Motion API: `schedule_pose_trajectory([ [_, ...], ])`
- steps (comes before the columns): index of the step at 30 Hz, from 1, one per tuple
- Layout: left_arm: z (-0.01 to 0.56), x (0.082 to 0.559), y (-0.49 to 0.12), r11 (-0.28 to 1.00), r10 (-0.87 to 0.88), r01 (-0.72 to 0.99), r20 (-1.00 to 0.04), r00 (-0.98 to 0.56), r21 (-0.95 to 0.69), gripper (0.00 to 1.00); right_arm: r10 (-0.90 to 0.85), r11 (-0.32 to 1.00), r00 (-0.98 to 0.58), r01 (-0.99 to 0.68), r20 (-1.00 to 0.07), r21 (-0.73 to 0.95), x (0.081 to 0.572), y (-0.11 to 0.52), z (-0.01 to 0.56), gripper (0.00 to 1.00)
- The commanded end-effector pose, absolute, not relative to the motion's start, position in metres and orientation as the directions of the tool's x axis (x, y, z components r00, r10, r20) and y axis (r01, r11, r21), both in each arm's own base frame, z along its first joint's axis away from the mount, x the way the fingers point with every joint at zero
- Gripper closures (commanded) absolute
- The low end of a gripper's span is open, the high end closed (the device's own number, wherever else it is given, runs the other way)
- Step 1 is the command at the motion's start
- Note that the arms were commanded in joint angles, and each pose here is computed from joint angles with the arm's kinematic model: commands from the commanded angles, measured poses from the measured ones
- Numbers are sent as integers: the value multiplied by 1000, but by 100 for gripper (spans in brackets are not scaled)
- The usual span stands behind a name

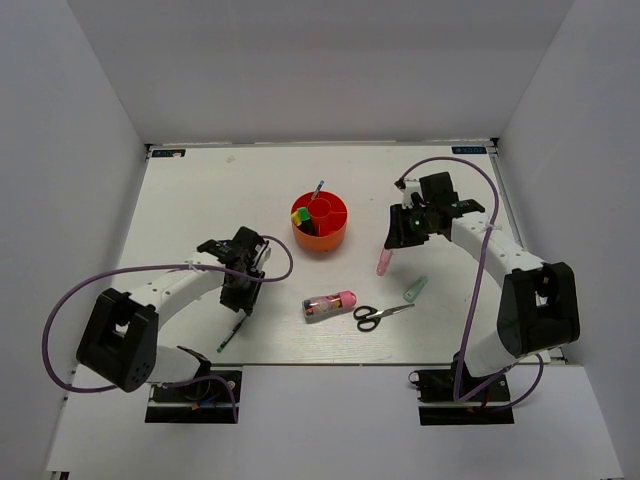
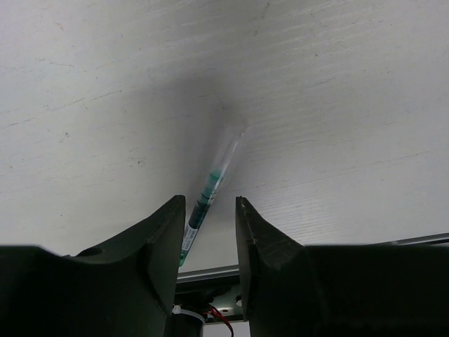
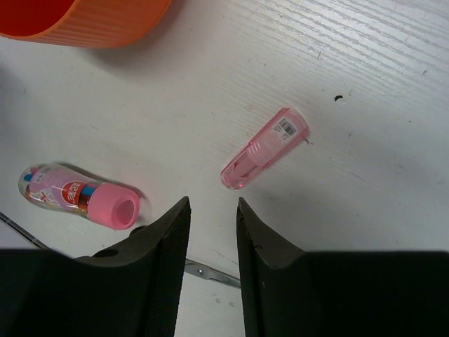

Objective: Sort the stationery into containers
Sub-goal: Pick up the pen from the corner of the board.

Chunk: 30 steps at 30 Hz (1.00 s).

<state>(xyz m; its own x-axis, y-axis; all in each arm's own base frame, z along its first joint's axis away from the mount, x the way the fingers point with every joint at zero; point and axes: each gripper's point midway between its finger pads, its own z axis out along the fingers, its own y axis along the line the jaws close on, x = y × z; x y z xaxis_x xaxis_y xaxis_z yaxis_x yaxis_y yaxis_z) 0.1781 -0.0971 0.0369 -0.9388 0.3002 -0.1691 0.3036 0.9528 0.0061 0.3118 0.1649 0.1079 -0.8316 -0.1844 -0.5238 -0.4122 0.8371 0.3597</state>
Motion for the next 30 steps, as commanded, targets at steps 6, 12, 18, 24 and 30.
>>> schedule_pose_trajectory([
  [6,31,181,-103,945,322,328,-157,-934,-10,53,-163,820,-811,-428,-562,379,313,168,121,64],
  [12,28,174,-99,942,333,335,-128,-934,3,53,-157,819,-810,-427,-566,384,313,166,124,64],
  [18,27,158,-90,941,338,337,-94,-937,19,58,-154,814,-810,-429,-566,391,312,167,126,64],
  [24,22,151,-83,936,352,350,-57,-934,36,59,-149,809,-807,-432,-572,399,312,167,128,64],
  [30,16,151,-81,930,367,366,-28,-930,46,64,-136,808,-805,-428,-578,405,313,166,132,64],
])
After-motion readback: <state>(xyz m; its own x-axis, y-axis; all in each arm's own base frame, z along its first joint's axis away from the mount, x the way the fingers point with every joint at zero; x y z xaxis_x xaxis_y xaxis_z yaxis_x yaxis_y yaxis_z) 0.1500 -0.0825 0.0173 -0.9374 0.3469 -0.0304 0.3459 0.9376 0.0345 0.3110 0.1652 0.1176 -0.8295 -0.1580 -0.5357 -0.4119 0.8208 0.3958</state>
